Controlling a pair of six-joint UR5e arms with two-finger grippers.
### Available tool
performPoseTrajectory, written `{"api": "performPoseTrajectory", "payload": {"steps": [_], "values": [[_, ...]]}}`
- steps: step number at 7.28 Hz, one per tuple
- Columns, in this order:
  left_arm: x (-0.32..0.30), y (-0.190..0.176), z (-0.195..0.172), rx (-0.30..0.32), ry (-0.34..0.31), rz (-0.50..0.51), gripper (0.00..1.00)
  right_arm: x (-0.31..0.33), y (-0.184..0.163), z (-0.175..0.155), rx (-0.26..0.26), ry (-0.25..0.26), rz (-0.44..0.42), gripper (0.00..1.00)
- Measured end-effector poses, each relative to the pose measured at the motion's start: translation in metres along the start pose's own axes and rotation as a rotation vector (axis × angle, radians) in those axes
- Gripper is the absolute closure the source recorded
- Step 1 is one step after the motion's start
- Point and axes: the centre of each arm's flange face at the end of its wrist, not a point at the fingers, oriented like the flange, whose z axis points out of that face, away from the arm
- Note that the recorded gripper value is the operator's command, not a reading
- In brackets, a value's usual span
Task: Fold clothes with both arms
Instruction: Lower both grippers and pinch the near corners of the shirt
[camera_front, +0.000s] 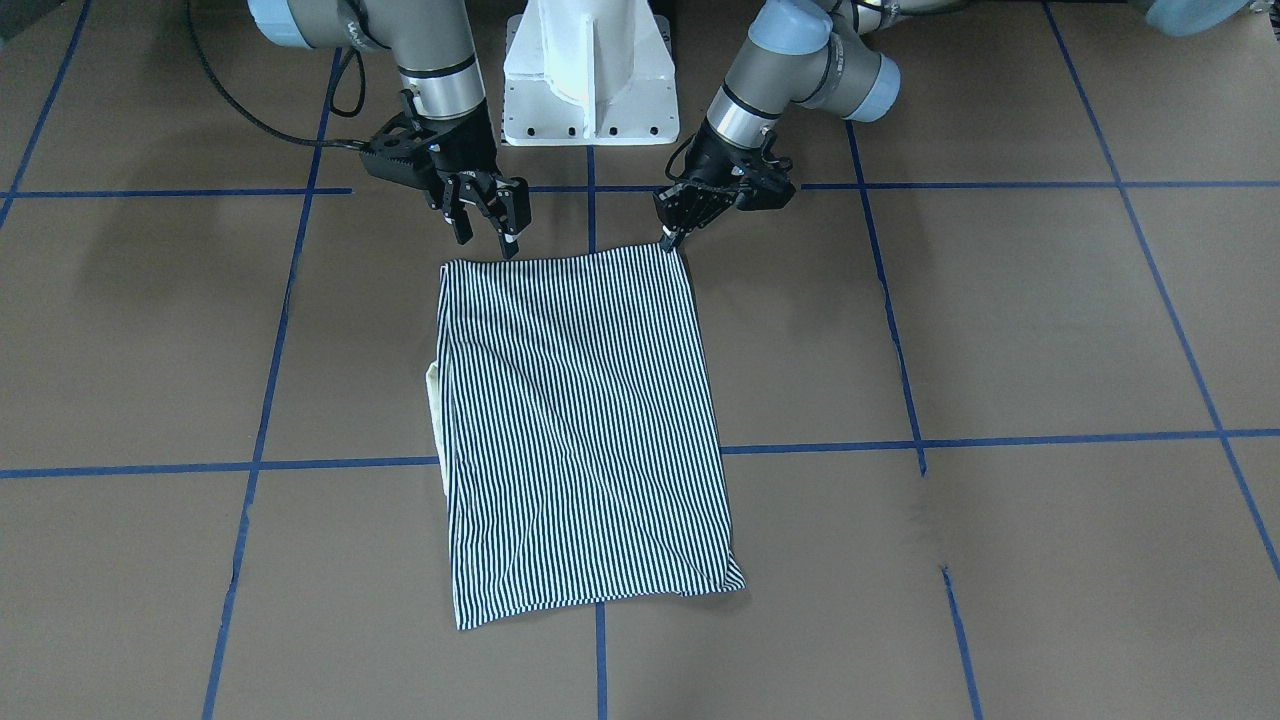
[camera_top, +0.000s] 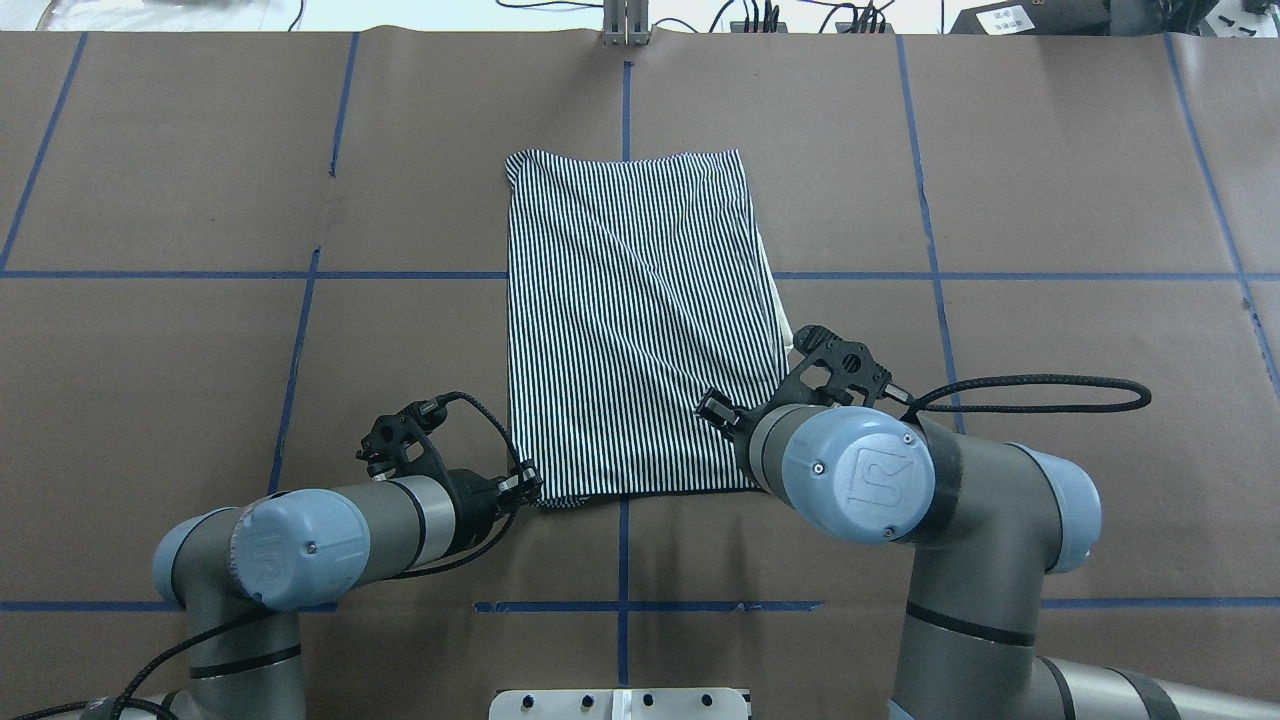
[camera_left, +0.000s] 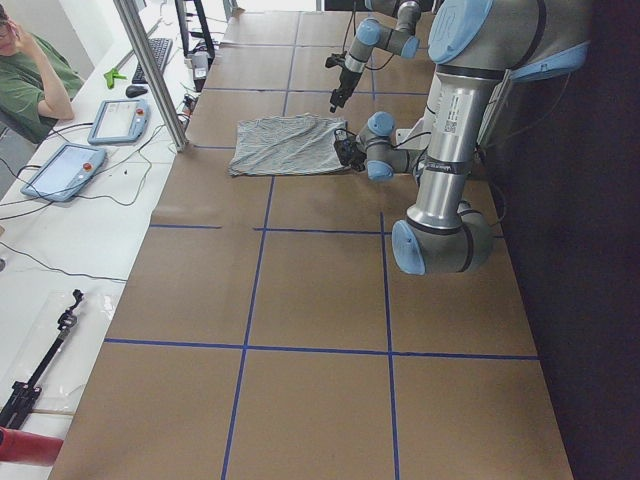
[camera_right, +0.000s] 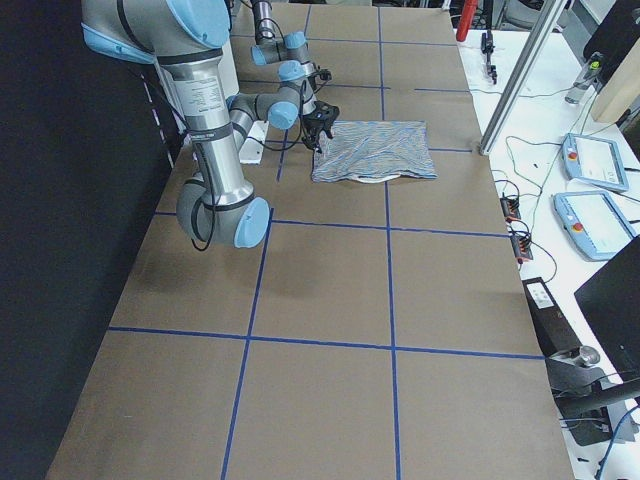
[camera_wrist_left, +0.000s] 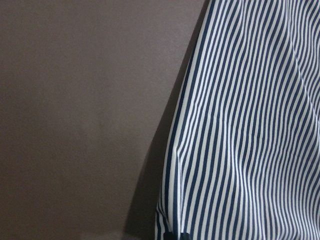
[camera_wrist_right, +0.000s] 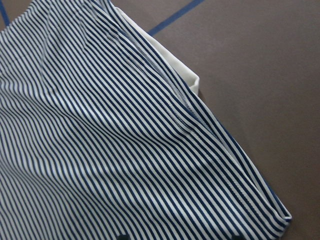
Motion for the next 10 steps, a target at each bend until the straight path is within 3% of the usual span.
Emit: {"api": "performPoseTrajectory", "payload": {"steps": [3, 5, 10], "values": [[0.002, 0.000, -0.002, 0.000, 0.006, -0.001, 1.00, 0.008, 0.021, 0.044, 0.034, 0.124, 0.046, 0.33], [0.003, 0.001, -0.004, -0.001, 0.009, -0.001, 1.00, 0.000, 0.027, 0.061, 0.046, 0.151, 0.034, 0.33], [0.003, 0.001, -0.004, -0.002, 0.009, -0.001, 1.00, -0.015, 0.024, 0.067, 0.073, 0.207, -0.029, 0.33]]}}
